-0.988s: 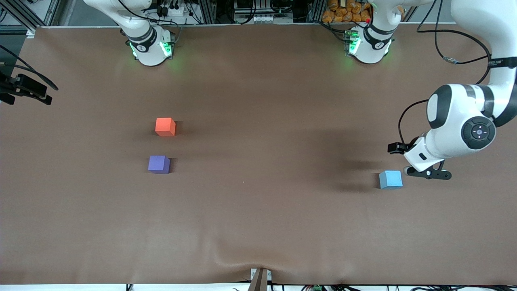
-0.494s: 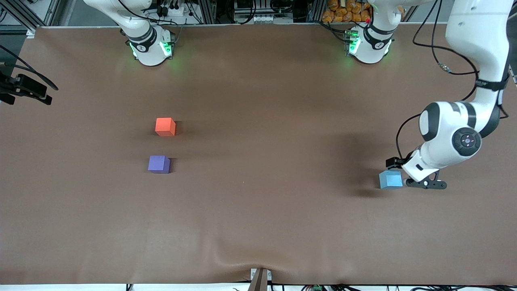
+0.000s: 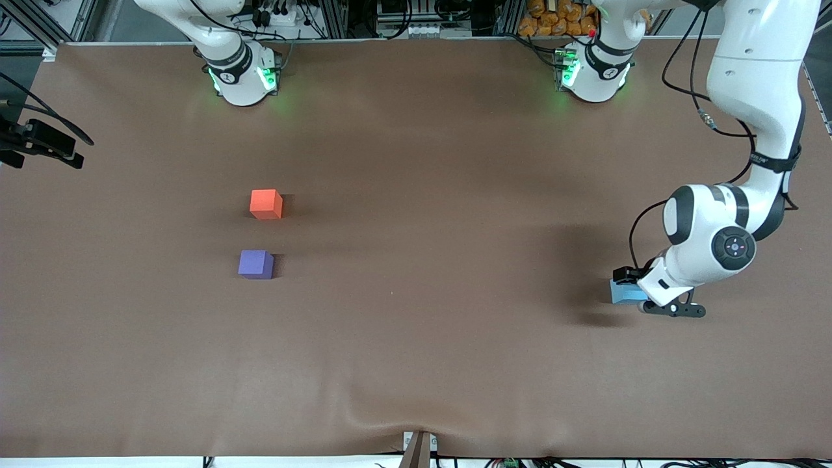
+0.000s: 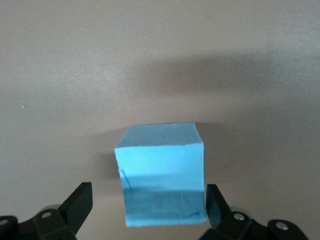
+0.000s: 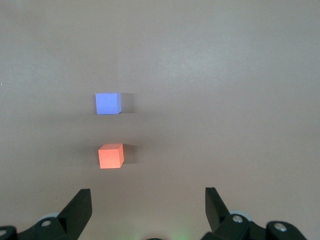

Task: Place blue block between orange and purple blocks
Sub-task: 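Close the left gripper on the light-blue cube and lift it, then carry the light-blue cube with the left gripper toward the table middle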

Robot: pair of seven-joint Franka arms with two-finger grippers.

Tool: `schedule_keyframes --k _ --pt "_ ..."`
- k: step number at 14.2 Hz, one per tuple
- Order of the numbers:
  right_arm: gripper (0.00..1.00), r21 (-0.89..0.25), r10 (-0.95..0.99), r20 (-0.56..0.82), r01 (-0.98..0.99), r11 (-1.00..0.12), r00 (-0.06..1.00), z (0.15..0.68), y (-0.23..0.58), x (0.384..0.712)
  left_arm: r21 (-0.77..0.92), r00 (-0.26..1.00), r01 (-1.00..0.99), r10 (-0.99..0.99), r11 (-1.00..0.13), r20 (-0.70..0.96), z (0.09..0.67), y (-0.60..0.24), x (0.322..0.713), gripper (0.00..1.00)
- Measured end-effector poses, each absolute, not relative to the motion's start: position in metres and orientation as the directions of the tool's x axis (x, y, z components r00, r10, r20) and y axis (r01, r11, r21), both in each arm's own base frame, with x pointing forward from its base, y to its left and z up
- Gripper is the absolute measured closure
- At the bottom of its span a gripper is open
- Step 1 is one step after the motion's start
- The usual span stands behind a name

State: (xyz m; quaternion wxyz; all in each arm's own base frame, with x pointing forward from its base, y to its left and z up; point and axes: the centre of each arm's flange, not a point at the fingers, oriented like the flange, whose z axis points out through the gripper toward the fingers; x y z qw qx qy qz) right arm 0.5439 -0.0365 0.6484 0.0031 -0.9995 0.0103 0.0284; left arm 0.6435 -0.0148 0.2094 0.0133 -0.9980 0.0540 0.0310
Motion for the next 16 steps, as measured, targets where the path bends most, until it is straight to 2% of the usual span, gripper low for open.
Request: schedule_keyframes --k 5,7,8,11,16 --pt "0.00 -0.006 -0.021 -0.057 -0.021 -1.000 0.998 0.648 -0.036 0.544 -0.020 0.994 -0.097 -0.096 -0.995 -0.056 0.196 -0.021 0.658 0.00" --pt "0.00 -0.006 -0.021 -0.057 -0.021 -1.000 0.998 0.648 -0.037 0.544 -0.020 0.994 -0.097 -0.096 -0.995 -0.055 0.194 -0.022 0.660 0.04" --pt "0.00 -0.006 -0.021 -0.057 -0.021 -1.000 0.998 0.648 -0.037 0.544 -0.020 0.994 -0.097 -0.096 -0.995 -0.055 0.194 -0.021 0.660 0.09" --pt "0.00 -0.006 -0.021 -0.057 -0.021 -1.000 0.998 0.648 -0.037 0.544 -0.021 0.994 -0.096 -0.095 -0.995 -0.048 0.197 -0.021 0.663 0.41" --pt "0.00 -0.006 -0.022 -0.057 -0.023 -1.000 0.998 0.648 -0.037 0.544 -0.021 0.997 -0.077 -0.077 -0.997 -0.014 0.242 -0.031 0.671 0.42"
